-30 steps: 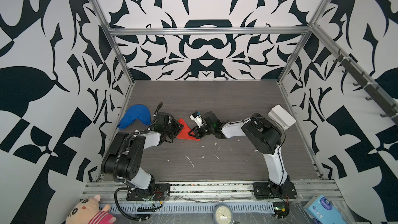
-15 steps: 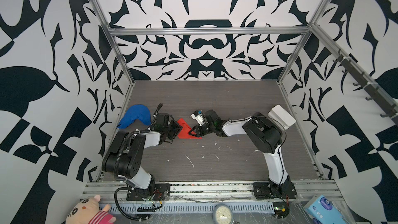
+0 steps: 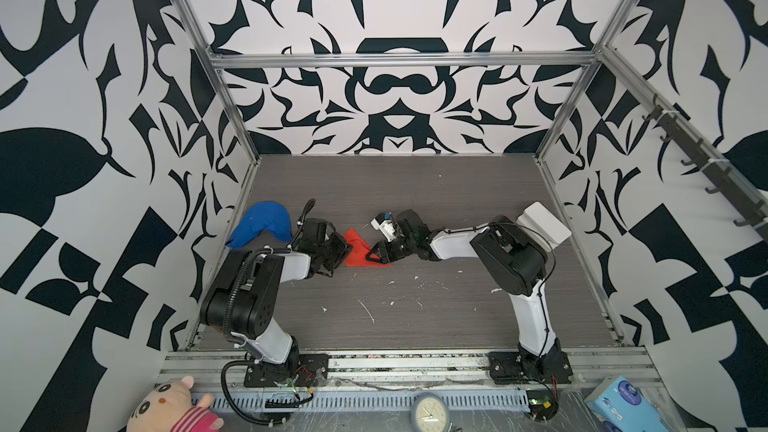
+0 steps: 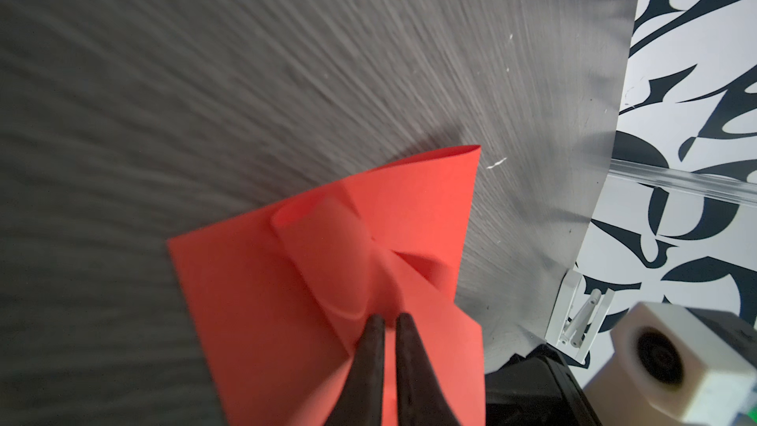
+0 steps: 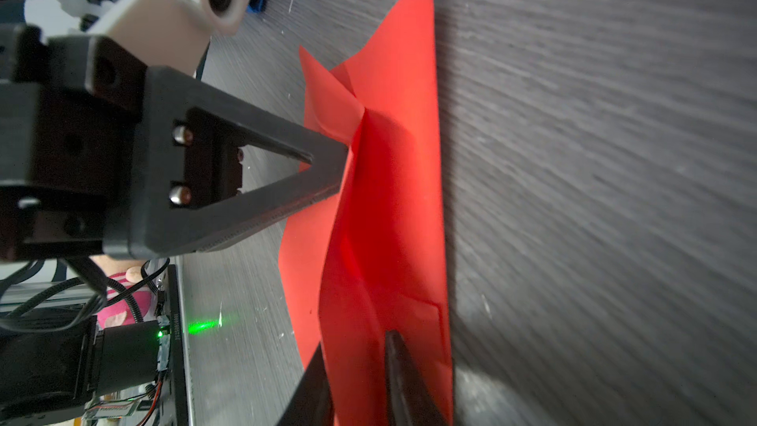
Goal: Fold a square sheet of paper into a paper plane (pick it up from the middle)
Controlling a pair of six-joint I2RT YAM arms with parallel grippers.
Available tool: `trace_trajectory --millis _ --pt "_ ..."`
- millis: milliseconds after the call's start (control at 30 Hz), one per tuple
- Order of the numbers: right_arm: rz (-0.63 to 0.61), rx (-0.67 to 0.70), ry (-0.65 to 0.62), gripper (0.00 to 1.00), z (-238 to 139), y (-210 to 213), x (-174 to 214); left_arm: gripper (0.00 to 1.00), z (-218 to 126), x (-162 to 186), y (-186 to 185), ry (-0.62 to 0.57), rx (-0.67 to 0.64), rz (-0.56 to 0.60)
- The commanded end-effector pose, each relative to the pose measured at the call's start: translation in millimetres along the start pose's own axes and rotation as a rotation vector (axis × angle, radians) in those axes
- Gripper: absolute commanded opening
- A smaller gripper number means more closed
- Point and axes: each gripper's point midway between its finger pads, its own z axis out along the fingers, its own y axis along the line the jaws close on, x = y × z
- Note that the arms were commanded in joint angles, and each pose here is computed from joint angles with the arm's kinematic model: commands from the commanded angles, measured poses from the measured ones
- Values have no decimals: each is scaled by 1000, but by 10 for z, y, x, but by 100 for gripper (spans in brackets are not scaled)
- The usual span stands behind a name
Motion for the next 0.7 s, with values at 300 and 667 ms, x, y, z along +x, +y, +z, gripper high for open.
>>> trace_trajectory --millis 300,667 --pt "4 23 59 24 -245 101 29 12 24 44 77 28 -19 13" --pt "8 13 56 25 -299 155 -12 12 29 63 82 35 -15 16"
